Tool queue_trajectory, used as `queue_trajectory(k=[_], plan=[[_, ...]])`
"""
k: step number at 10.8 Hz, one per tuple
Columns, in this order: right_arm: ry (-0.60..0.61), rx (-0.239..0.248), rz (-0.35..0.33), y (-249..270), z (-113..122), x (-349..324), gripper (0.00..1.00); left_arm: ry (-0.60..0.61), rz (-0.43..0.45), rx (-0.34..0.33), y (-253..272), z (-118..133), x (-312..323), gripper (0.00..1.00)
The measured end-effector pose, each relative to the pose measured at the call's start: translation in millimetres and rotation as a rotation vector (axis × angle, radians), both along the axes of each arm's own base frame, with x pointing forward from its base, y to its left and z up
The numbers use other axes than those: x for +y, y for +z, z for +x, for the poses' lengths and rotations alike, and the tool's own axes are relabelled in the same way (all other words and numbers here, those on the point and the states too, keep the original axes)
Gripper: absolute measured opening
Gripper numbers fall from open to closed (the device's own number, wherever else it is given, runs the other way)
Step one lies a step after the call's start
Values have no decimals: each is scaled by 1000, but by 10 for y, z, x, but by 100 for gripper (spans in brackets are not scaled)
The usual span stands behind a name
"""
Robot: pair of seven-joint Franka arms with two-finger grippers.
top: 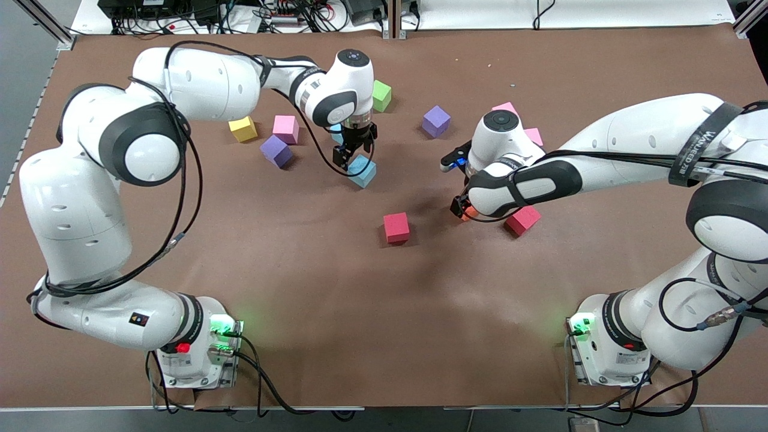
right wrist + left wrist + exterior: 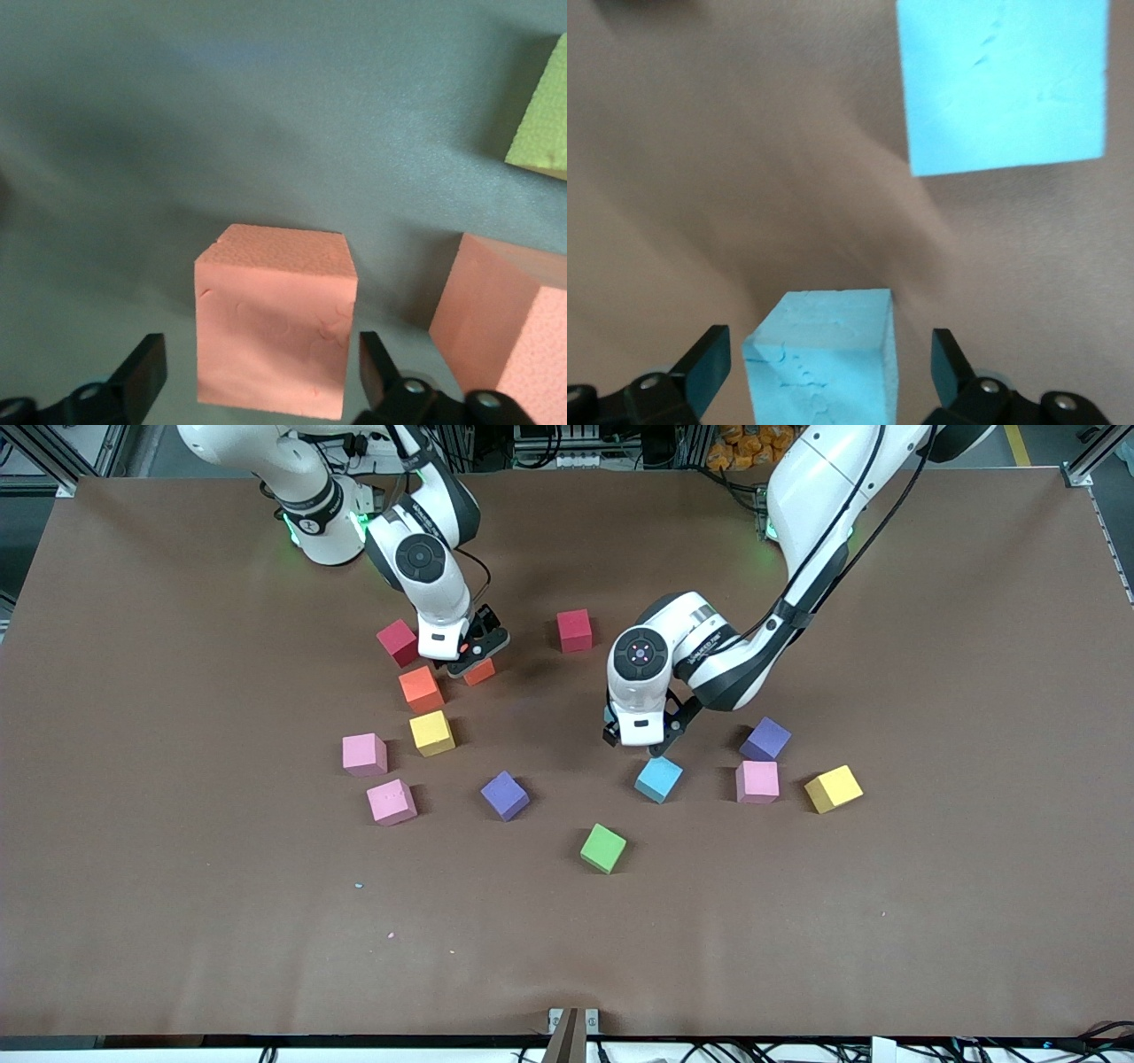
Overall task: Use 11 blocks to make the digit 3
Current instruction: 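Grasp the cyan cube with the left gripper while the right gripper lifts orange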
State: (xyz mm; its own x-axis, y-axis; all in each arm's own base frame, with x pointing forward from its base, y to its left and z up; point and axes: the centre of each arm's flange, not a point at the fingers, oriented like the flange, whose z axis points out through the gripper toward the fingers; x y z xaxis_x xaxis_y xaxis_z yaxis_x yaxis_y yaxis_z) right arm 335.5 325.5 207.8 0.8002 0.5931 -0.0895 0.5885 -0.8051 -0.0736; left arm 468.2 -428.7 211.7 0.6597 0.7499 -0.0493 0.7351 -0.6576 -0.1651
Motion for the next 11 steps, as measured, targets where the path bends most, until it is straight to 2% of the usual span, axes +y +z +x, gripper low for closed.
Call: queue_trajectory(k=[1, 2, 3, 4, 5, 6, 9, 11], plan=[[0, 0, 0, -1, 0, 0, 75, 6, 7, 8, -39, -57, -18, 100], [3, -3, 1, 9, 5, 5, 63, 7, 13, 17, -92, -107, -31, 100], [25, -9, 2, 23, 11, 14, 58, 8, 14, 23, -145, -132, -40, 100], [68, -19, 5, 32, 17, 25, 58, 23, 10, 24, -194, -137, -48, 91], [129, -30, 13, 54, 31, 45, 56, 67, 9, 20, -230, -137, -55, 73], [199, -41, 27, 95, 44, 76, 52, 139, 14, 11, -218, -132, -65, 63], [462, -99, 68, 335, 58, 260, 52, 326, 51, 2, -196, -237, -87, 62], [648, -127, 91, 463, 77, 371, 52, 449, 65, -8, -148, -466, -147, 62]])
